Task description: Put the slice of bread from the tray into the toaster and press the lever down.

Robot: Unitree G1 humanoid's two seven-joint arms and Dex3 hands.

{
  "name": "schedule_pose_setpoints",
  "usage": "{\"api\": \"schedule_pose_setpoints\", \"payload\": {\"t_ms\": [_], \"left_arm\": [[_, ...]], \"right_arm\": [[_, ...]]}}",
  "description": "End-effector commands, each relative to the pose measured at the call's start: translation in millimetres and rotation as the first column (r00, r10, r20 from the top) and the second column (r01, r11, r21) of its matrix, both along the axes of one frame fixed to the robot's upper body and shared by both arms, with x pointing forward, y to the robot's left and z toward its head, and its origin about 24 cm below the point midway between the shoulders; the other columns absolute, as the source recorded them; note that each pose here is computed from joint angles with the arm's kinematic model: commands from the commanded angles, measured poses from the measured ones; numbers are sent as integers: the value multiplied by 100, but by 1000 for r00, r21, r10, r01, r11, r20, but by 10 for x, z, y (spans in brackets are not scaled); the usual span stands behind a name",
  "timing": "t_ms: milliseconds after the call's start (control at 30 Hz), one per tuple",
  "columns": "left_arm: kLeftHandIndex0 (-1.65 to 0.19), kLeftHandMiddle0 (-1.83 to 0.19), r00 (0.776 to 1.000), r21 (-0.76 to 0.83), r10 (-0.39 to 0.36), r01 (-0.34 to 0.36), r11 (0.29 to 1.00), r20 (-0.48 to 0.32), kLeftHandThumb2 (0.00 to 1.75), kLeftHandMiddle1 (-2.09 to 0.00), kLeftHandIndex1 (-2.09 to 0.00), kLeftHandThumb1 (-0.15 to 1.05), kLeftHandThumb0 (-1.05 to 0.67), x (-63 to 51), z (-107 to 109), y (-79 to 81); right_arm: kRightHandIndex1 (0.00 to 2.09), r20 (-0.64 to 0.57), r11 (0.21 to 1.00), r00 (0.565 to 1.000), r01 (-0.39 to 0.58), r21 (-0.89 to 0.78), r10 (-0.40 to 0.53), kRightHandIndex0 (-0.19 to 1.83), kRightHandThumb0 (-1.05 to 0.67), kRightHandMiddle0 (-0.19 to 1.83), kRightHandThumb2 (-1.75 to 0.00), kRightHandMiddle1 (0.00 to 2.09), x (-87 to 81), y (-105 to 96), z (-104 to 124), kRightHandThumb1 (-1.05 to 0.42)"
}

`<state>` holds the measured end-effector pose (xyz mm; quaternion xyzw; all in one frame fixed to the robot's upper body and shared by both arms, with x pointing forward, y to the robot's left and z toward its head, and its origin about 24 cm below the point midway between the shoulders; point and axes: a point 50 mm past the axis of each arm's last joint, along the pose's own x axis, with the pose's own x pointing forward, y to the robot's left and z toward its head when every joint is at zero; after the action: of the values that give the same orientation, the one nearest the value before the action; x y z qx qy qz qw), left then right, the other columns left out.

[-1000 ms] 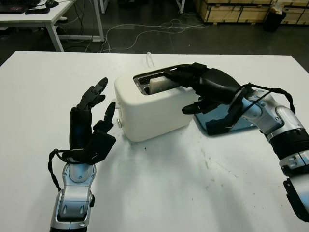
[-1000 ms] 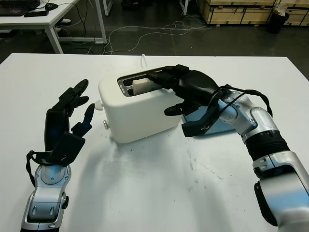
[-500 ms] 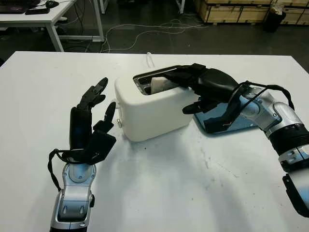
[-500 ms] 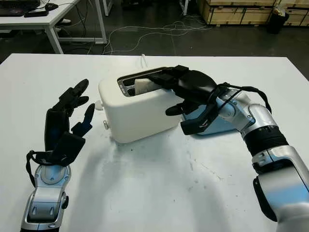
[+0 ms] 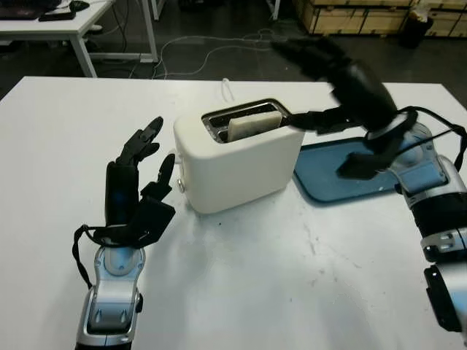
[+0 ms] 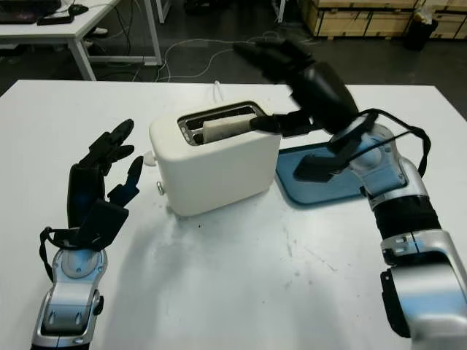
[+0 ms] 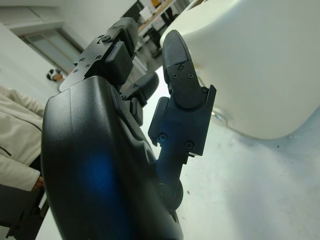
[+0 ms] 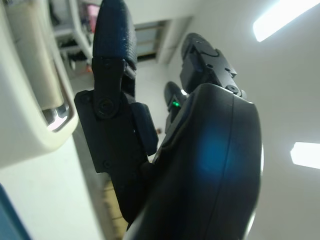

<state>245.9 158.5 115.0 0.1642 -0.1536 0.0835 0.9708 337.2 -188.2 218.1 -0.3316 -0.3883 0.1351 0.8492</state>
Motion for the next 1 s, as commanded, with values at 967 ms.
{"api": "schedule_pose_setpoints", "payload": {"t_ms": [967], "left_arm": [[-57,-29,998,169,40,-47,984,42,40,-88,-5,92,-47,10,135,144]], "right_arm": [[27,-592,772,805,360,524,26,74,-18,73,0,6,-637,-428,-1185,-91]]}}
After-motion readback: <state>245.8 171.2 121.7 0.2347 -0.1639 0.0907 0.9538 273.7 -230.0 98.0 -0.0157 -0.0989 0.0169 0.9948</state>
